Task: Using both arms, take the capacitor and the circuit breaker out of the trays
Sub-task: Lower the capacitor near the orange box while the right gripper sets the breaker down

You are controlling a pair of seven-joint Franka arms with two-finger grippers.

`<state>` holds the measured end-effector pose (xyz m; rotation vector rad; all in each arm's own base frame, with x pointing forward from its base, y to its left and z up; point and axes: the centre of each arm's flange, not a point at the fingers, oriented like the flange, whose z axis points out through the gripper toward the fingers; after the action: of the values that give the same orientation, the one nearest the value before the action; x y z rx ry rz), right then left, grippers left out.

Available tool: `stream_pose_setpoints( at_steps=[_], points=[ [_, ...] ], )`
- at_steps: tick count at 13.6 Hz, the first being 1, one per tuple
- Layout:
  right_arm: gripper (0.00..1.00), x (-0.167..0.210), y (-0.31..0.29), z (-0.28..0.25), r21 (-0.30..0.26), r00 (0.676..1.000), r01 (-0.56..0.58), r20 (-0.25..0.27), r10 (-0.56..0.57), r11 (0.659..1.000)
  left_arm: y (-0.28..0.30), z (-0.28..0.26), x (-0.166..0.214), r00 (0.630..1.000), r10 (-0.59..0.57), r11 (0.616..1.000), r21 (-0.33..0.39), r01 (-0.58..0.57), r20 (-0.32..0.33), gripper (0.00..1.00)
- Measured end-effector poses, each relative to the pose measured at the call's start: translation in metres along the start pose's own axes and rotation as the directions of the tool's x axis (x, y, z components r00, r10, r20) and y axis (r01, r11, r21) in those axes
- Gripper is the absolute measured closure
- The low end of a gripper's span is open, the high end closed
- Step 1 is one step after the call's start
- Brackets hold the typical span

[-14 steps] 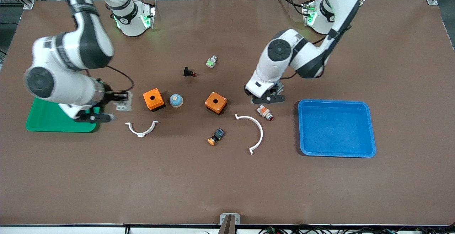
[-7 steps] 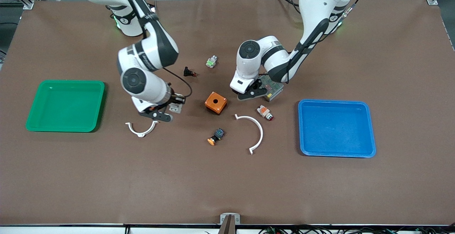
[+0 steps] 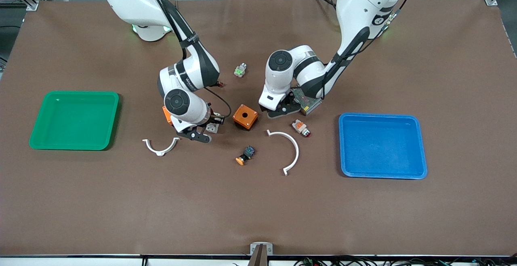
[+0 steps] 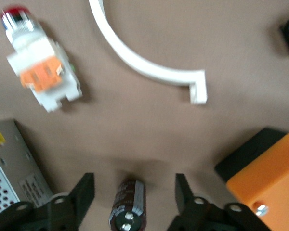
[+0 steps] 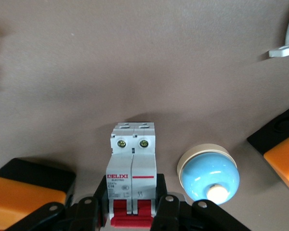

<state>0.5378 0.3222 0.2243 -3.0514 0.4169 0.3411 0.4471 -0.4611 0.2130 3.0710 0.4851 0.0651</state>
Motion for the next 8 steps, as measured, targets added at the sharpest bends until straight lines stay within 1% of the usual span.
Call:
stream_pose_setpoints(
  at_steps=[2, 5, 6, 7, 8],
  points=[
    [0.60, 0.002, 0.001, 0.004, -0.002, 1.000, 0.015, -0.001, -0.015, 1.000, -0.006, -0.036, 0.040, 0.999, -0.021, 1.000, 0.017, 0.022, -0.043, 0.00],
    [0.60, 0.002, 0.000, 0.004, 0.000, 1.000, 0.019, -0.004, -0.019, 1.000, -0.031, -0.111, 0.113, 0.995, 0.025, 0.996, 0.091, -0.017, -0.095, 0.00],
    [0.55, 0.001, 0.000, 0.004, -0.005, 1.000, 0.020, 0.003, -0.020, 1.000, -0.041, -0.133, 0.136, 0.994, 0.045, 0.993, 0.110, -0.033, -0.104, 0.00],
    [0.47, -0.001, 0.001, 0.002, -0.016, 1.000, 0.022, 0.021, -0.021, 1.000, -0.052, -0.153, 0.157, 0.992, 0.065, 0.991, 0.125, -0.051, -0.109, 0.00],
    [0.36, -0.004, 0.000, -0.008, -0.026, 0.999, 0.025, 0.043, -0.024, 0.999, -0.065, -0.172, 0.179, 0.990, 0.090, 0.987, 0.141, -0.074, -0.110, 0.00]
  ],
)
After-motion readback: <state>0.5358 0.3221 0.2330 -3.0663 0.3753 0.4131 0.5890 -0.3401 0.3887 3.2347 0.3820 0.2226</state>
